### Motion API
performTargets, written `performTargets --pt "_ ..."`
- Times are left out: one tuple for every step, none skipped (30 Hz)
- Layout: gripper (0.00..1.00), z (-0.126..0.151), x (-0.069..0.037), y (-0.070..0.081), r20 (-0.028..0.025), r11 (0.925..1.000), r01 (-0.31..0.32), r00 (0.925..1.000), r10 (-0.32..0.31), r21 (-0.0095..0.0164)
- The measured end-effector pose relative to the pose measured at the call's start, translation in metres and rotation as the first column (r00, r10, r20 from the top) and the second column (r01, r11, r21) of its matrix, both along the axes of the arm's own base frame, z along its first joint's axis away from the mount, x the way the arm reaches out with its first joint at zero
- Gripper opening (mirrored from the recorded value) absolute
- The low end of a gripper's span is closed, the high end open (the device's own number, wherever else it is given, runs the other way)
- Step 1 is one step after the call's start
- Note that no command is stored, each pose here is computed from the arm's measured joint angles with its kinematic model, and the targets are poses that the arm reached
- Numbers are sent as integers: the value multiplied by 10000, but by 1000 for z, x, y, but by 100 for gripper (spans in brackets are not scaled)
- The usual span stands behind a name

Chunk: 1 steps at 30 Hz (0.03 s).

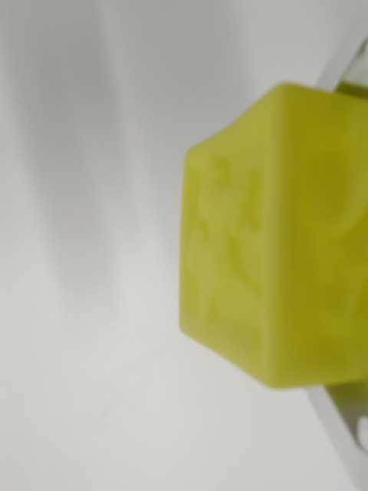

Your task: Pick yellow cube

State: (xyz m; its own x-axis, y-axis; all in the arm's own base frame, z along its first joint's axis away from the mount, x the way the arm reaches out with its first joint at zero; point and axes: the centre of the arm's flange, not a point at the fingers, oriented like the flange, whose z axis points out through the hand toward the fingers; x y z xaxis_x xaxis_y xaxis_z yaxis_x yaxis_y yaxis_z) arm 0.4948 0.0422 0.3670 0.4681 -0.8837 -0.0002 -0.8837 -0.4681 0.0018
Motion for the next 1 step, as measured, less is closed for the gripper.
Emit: performTargets --pt "0 0 0 0 0 10000 0 10000 0 0"
